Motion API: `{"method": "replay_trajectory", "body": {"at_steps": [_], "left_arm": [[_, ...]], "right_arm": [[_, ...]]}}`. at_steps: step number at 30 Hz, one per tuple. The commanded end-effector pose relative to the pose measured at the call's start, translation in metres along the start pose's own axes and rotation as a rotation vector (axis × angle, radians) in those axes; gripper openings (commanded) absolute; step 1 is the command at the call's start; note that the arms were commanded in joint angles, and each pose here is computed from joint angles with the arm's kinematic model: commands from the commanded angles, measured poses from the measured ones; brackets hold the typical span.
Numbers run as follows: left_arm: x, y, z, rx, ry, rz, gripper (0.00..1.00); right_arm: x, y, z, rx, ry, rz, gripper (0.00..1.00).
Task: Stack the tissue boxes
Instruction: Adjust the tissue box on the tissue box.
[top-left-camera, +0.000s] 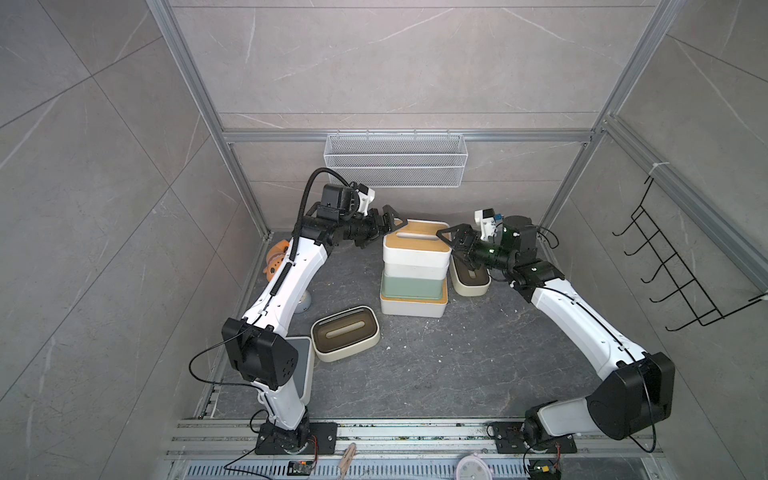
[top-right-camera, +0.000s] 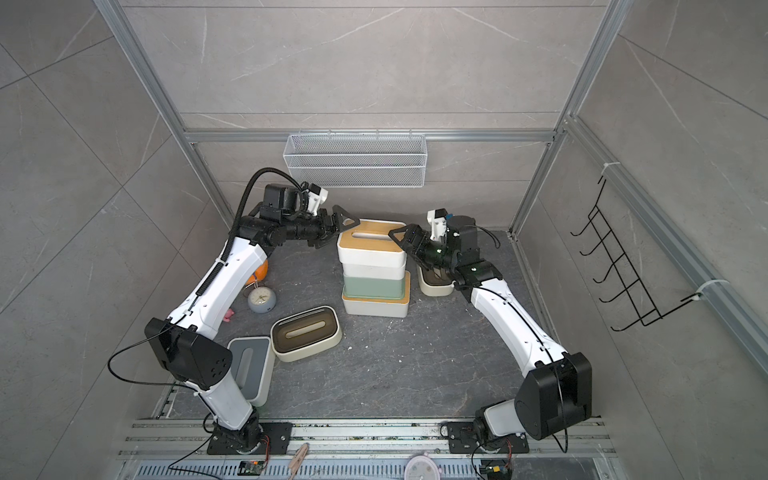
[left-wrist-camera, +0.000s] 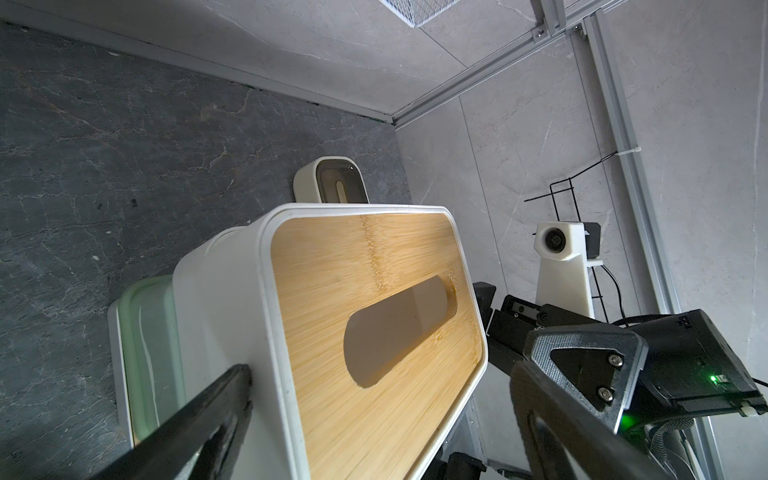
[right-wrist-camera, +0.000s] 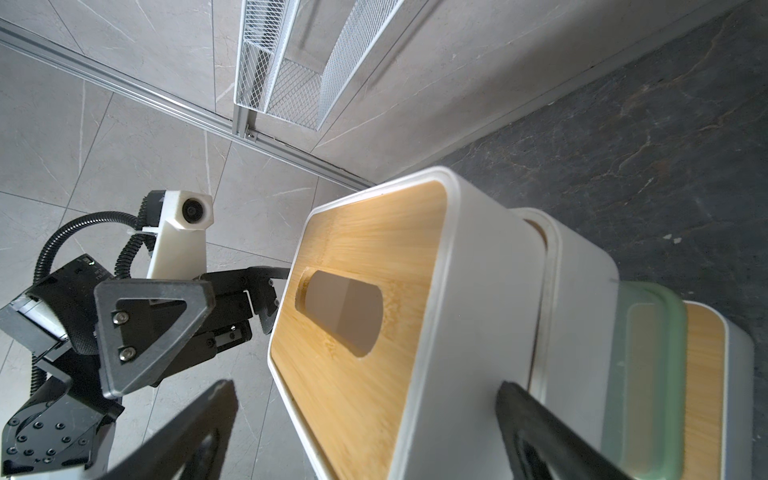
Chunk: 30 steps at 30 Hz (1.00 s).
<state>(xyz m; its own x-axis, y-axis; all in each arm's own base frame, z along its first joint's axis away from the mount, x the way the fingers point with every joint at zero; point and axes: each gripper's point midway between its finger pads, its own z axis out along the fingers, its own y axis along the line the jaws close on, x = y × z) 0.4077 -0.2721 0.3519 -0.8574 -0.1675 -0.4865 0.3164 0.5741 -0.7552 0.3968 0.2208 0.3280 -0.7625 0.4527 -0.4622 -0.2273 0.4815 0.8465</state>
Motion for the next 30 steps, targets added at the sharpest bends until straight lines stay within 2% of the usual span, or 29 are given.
{"method": "replay_trajectory", "body": {"at_steps": [1,18,30], "left_arm": [[0.008,-0.037,-0.008,0.095,0.017,0.048,0.99],[0.018,-0.026,-0.01,0.061,0.02,0.036,0.99],[0.008,-0.04,-0.014,0.091,0.012,0.056,0.99]], "right_arm": [[-0.005,0.028,-0.004,-0.067,-0.018,-0.062,1.0],[-0.008,0.044,-0.006,-0.099,-0.023,-0.088,1.0],[-0.01,0.044,-0.006,-0.084,-0.031,-0.085,1.0]]}}
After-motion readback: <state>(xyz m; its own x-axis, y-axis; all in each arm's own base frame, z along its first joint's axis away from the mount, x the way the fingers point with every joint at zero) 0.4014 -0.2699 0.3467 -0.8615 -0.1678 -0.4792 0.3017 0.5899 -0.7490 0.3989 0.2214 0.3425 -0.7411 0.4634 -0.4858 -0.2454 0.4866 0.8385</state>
